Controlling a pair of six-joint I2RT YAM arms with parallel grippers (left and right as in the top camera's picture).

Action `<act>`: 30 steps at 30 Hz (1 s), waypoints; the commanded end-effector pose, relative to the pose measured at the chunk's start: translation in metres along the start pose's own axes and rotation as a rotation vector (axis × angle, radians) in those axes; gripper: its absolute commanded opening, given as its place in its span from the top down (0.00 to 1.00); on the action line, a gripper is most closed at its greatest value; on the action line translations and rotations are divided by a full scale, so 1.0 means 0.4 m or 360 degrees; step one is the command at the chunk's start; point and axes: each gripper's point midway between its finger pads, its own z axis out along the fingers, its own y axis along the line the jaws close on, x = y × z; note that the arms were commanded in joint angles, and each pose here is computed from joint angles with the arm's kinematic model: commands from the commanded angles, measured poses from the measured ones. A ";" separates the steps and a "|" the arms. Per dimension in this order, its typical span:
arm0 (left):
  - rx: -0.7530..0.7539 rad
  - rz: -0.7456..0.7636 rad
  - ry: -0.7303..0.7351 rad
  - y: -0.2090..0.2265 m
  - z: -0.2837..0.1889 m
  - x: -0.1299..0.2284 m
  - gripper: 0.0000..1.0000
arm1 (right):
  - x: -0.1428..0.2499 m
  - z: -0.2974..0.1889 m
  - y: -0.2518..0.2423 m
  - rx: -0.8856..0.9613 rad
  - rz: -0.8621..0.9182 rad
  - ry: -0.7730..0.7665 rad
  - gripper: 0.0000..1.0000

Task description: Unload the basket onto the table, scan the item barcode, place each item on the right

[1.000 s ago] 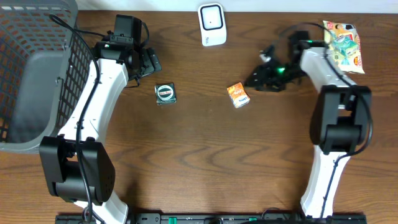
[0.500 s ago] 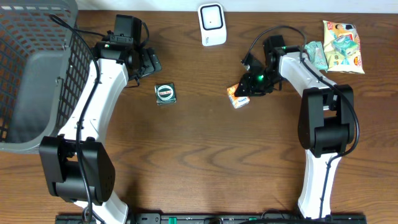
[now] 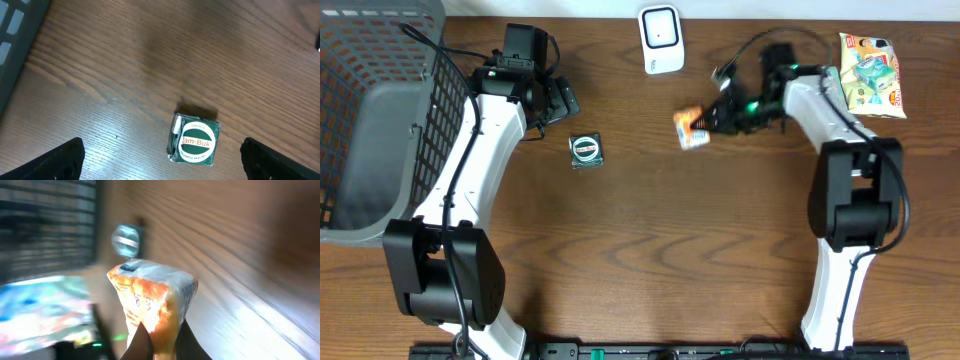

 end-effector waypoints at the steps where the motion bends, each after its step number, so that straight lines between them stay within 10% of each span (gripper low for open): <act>1: -0.0012 -0.0003 -0.0006 0.001 0.000 -0.004 0.02 | -0.047 -0.090 0.217 -0.0590 -0.0292 -0.0155 0.99; 21: -0.0012 -0.0002 -0.0006 0.001 0.000 -0.004 0.02 | -0.046 -0.094 0.253 -0.0714 -0.0365 -0.0170 0.99; 30: -0.0012 -0.0003 -0.0006 0.001 0.000 -0.004 0.02 | -0.053 0.028 -0.058 0.0866 -0.0299 0.0020 0.99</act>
